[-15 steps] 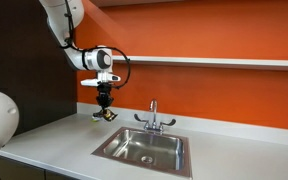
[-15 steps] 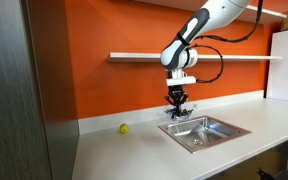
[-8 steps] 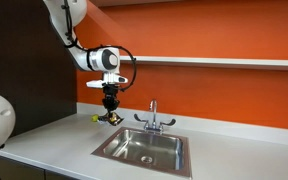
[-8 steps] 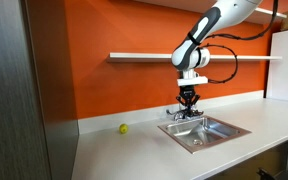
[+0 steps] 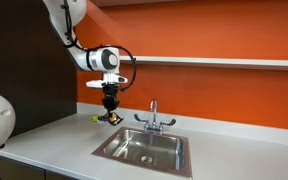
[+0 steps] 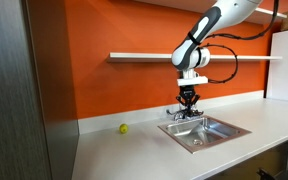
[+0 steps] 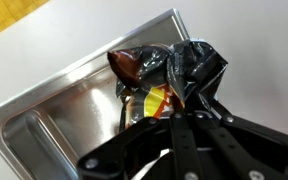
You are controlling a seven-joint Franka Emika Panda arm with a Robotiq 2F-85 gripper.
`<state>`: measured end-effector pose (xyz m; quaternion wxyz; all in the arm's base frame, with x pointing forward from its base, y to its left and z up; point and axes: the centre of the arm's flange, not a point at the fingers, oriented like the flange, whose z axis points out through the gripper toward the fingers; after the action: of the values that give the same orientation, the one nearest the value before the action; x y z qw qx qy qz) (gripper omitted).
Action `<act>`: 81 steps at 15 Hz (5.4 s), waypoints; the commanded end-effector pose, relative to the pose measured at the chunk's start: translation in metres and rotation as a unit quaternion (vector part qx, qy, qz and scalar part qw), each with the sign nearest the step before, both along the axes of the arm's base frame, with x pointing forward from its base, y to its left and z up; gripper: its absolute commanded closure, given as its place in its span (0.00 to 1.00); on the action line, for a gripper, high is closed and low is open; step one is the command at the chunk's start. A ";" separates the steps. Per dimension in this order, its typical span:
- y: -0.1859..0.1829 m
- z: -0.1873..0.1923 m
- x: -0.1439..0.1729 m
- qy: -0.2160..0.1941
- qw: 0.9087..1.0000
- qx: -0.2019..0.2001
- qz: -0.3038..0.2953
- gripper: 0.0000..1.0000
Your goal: Pick up the object from the counter and put it in the sink
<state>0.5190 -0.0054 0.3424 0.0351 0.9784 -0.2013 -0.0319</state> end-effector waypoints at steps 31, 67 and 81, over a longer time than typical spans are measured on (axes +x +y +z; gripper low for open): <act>-0.124 -0.168 0.085 0.003 0.992 -0.007 -0.126 0.99; -0.098 -0.144 0.068 0.045 0.998 0.016 0.034 0.00; -0.021 -0.068 -0.086 0.081 0.991 0.017 0.107 0.00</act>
<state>0.4834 -0.0419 0.2452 0.0313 0.9899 -0.0929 -0.1027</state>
